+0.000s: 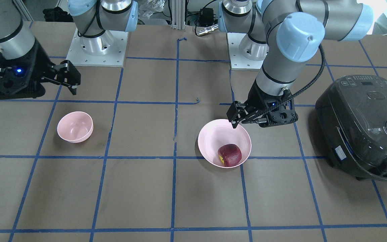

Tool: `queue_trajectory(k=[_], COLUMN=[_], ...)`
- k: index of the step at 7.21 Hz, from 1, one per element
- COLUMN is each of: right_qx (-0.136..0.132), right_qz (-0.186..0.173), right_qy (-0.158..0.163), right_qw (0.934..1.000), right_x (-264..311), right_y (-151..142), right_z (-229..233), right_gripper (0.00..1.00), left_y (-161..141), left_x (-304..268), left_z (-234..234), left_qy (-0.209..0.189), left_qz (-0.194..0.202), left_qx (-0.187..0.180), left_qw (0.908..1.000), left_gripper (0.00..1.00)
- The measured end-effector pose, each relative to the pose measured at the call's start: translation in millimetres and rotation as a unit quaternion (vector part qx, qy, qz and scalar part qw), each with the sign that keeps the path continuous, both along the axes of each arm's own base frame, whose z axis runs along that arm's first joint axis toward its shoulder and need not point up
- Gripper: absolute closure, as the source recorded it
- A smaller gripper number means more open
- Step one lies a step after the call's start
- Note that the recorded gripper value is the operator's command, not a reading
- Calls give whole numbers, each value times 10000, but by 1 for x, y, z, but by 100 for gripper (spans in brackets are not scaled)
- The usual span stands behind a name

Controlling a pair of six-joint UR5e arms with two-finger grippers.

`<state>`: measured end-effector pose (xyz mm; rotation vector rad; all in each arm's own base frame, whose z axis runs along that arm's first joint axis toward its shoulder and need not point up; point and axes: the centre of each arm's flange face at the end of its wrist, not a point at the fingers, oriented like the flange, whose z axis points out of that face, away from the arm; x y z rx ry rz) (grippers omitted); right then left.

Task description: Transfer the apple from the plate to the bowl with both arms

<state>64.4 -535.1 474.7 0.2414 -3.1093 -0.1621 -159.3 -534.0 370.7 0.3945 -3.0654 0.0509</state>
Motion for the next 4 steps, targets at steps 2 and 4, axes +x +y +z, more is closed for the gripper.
queue_trajectory(k=[2, 4], right_qx=[61, -106], right_qz=[407, 506], right_qy=[-142, -128], right_qw=[9991, 9986], right_x=[-61, -88], right_y=[-9, 5], right_z=[-60, -135], right_gripper=[0, 0], left_y=[-8, -19], left_x=[-3, -17], left_z=[-49, -84], left_qy=[26, 78], left_qz=[632, 1283], left_qx=[59, 29], left_qw=[9980, 9917], left_gripper=[0, 0])
